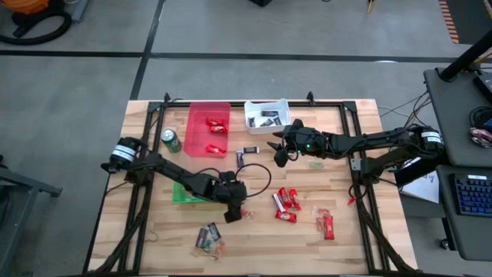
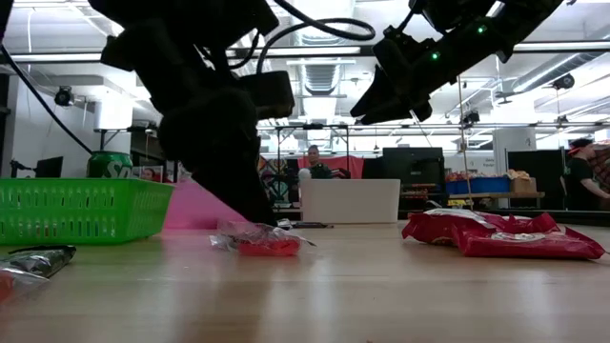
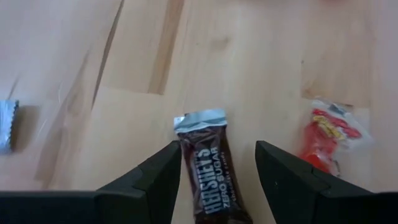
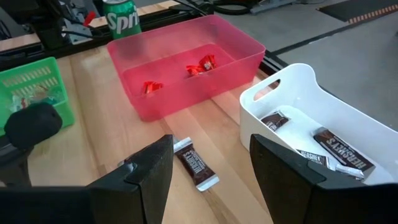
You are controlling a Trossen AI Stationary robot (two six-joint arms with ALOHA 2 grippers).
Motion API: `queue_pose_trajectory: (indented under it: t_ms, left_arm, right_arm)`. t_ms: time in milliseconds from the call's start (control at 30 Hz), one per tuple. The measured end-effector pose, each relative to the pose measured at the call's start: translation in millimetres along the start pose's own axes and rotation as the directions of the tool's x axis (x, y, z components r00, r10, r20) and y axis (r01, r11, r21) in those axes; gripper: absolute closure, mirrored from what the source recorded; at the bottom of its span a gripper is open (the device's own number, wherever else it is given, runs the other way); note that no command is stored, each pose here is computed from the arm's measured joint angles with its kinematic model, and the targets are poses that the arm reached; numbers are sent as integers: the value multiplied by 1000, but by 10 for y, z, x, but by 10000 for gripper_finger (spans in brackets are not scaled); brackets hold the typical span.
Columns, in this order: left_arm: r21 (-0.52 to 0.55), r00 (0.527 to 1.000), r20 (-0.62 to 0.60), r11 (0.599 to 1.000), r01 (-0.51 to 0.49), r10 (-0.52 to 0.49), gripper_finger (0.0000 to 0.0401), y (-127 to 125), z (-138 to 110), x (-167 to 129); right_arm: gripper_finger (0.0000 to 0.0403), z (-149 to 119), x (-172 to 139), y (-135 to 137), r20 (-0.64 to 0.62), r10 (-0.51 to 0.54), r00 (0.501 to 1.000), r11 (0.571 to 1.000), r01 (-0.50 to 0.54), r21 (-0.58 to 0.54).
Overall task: Organize candy in baskets
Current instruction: Put the brown chocolate into the white bin
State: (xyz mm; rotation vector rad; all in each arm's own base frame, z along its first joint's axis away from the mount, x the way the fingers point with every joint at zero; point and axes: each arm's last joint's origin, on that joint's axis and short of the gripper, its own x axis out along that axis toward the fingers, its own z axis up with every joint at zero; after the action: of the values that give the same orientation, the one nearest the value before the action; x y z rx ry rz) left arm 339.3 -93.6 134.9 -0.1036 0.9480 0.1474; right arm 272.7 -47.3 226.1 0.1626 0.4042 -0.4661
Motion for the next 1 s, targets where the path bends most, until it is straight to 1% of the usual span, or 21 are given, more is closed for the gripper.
queue_pose_trajectory:
  t_ms: [167,300,467,767,900,1000]
  left_arm:
    - [-45,999,-33,999,30,-32,213,46,-9,61]
    - [-54,999,-41,998,27,-29,227,57,-23,104]
    - [-55,999,-40,998,23,-25,265,63,-26,122]
    - [-65,999,-8,997,46,-47,364,52,9,126]
    - [-40,999,5,998,51,-51,394,52,27,106]
    - [-9,999,8,999,42,-42,400,61,35,63]
  right_arm:
    - [197,0,0,0,0,0,1000,1000,0,1]
    - [197,0,0,0,0,0,1000,1000,0,0]
    - [197,-2,0,0,-1,0,1000,1000,0,0]
    - [197,-3,0,0,-3,-1,1000,1000,1,-1]
    - [197,-13,0,0,-14,6,1000,1000,-6,7]
    - [197,-29,-1,11,-33,51,998,999,-50,10]
